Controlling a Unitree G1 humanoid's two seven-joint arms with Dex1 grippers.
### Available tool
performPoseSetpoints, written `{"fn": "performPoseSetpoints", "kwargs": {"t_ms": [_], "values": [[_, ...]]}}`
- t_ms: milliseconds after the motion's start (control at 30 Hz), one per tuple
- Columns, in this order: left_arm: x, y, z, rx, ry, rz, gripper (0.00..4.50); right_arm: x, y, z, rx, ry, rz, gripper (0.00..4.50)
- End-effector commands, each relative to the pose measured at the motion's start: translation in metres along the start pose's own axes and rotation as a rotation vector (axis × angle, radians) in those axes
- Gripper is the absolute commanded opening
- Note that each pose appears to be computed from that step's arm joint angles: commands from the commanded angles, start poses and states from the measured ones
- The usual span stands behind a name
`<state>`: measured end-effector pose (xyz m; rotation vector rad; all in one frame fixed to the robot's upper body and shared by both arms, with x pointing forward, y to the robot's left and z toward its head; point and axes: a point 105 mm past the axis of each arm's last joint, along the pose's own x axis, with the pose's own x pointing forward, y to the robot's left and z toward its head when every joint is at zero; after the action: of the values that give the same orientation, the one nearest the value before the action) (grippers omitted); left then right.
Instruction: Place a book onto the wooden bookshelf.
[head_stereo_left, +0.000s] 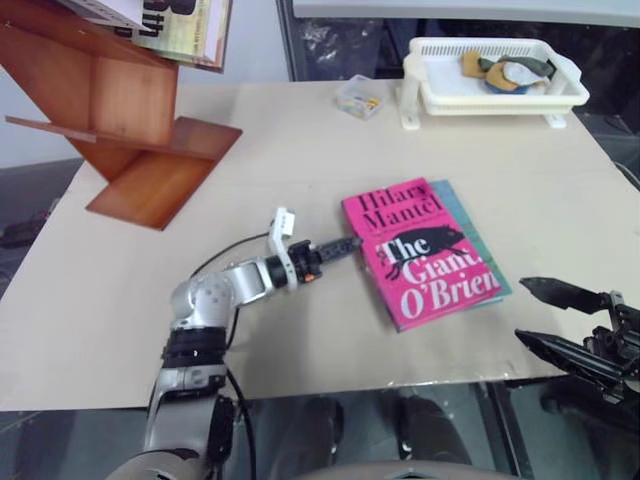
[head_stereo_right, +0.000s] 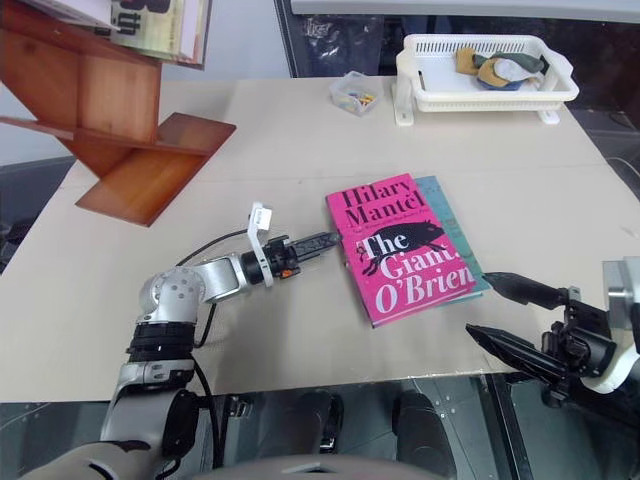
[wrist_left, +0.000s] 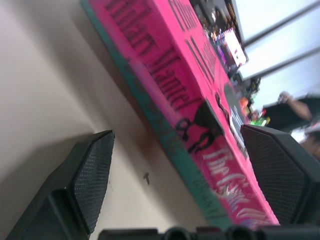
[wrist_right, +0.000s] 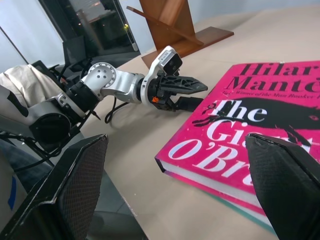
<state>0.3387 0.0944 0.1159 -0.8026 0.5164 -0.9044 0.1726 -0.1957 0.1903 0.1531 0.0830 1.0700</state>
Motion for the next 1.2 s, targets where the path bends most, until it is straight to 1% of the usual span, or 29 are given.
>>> {"fn": "performPoseSetpoints", "kwargs": {"t_ms": [33, 100, 333, 467, 667, 900, 1000, 1067, 1100, 1200], "values": [[0.011, -0.014, 0.002, -0.083, -0.009, -0.068, 4.44, 0.003, 0.005, 0.011, -0.048, -0.035, 0.012, 4.50], [0.018, -0.018, -0.001, -0.141, -0.003, -0.095, 4.44, 0.005, 0.004, 0.014, -0.049, -0.052, 0.011, 4.50], [0.034, -0.020, -0.013, -0.204, 0.043, -0.088, 4.44, 0.004, 0.002, 0.019, -0.066, -0.046, 0.007, 4.50], [0.039, -0.022, -0.010, -0.289, 0.007, -0.114, 4.44, 0.004, 0.003, 0.019, -0.070, -0.047, 0.004, 4.50], [0.043, -0.016, -0.008, -0.386, -0.028, -0.111, 4.44, 0.004, 0.005, 0.017, -0.060, -0.050, 0.010, 4.50], [0.050, -0.017, -0.008, -0.415, -0.033, -0.126, 4.44, 0.004, 0.005, 0.013, -0.058, -0.039, 0.009, 4.50], [0.053, -0.017, -0.006, -0.420, -0.042, -0.121, 3.65, 0.004, 0.005, 0.012, -0.058, -0.035, 0.009, 4.50], [0.054, -0.019, -0.005, -0.414, -0.039, -0.130, 2.70, 0.004, 0.005, 0.012, -0.058, -0.033, 0.008, 4.50], [0.054, -0.019, -0.006, -0.414, -0.037, -0.130, 2.31, 0.004, 0.005, 0.012, -0.058, -0.033, 0.008, 4.50], [0.055, -0.019, -0.006, -0.413, -0.035, -0.126, 2.31, 0.004, 0.005, 0.012, -0.058, -0.034, 0.006, 4.50]]}}
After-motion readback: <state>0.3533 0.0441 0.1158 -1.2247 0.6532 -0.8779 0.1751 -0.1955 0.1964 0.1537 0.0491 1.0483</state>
